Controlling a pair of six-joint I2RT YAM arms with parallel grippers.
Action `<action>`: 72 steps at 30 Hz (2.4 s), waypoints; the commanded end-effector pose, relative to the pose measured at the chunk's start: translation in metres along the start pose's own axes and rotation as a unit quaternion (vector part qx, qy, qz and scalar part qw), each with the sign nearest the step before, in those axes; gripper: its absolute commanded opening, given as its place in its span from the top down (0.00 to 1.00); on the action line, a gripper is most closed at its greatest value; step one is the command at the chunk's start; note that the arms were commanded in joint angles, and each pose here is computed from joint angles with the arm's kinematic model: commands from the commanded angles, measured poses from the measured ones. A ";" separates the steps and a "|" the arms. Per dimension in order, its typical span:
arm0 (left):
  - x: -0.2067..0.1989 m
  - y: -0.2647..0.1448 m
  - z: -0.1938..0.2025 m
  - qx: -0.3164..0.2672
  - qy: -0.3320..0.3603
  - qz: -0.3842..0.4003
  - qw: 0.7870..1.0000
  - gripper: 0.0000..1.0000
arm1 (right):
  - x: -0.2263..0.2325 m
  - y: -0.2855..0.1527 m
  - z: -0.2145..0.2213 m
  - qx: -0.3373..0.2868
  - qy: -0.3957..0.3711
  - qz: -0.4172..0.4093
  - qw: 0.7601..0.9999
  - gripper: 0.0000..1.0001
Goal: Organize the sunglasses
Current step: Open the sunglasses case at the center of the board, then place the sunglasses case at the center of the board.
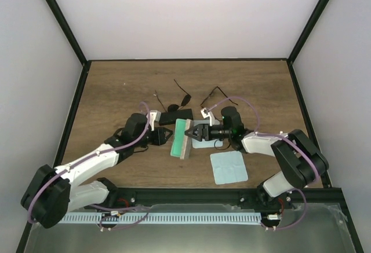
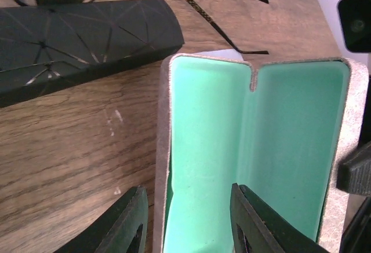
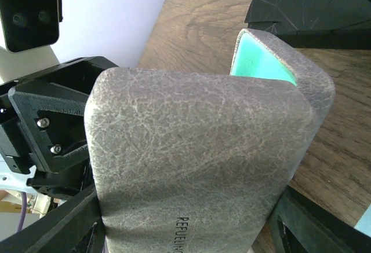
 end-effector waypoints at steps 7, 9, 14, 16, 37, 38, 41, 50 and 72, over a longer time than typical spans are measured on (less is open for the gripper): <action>0.027 -0.007 0.022 -0.003 -0.019 -0.068 0.997 0.59 | 0.009 0.010 -0.014 0.010 -0.022 -0.044 0.999 0.99; 0.027 -0.009 0.020 -0.009 -0.014 -0.070 0.997 0.59 | 0.011 0.012 -0.013 0.015 -0.026 -0.058 0.998 0.99; 0.028 -0.014 0.017 -0.026 -0.006 -0.082 0.996 0.59 | 0.014 0.014 -0.012 0.025 -0.041 -0.067 0.997 0.99; 0.030 -0.015 0.016 -0.032 -0.008 -0.090 0.995 0.59 | 0.016 0.014 -0.011 0.031 -0.046 -0.076 0.996 0.99; 0.037 -0.024 0.014 -0.069 -0.013 -0.121 0.990 0.00 | 0.000 0.050 0.008 0.135 -0.013 -0.115 0.984 0.76; 0.037 -0.025 0.014 -0.070 -0.013 -0.122 0.990 0.00 | -0.003 0.054 0.011 0.142 -0.006 -0.115 0.983 0.75; 0.037 -0.025 0.015 -0.068 -0.013 -0.124 0.990 0.00 | -0.014 0.064 0.013 0.150 0.013 -0.103 0.983 0.64; 0.037 -0.026 0.016 -0.064 -0.013 -0.120 0.991 0.00 | -0.027 0.063 0.006 0.115 0.008 0.007 0.993 0.10; 0.040 -0.028 0.016 -0.070 -0.018 -0.139 0.988 0.00 | 0.001 0.030 -0.010 0.037 -0.054 0.080 0.995 0.11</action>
Point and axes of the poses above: each gripper's point midway between its finger pads, its own y axis out along the fingers, its own x axis along the line the jaws close on, z = x × y, the point moved 8 cm from there along -y, back along the fingers
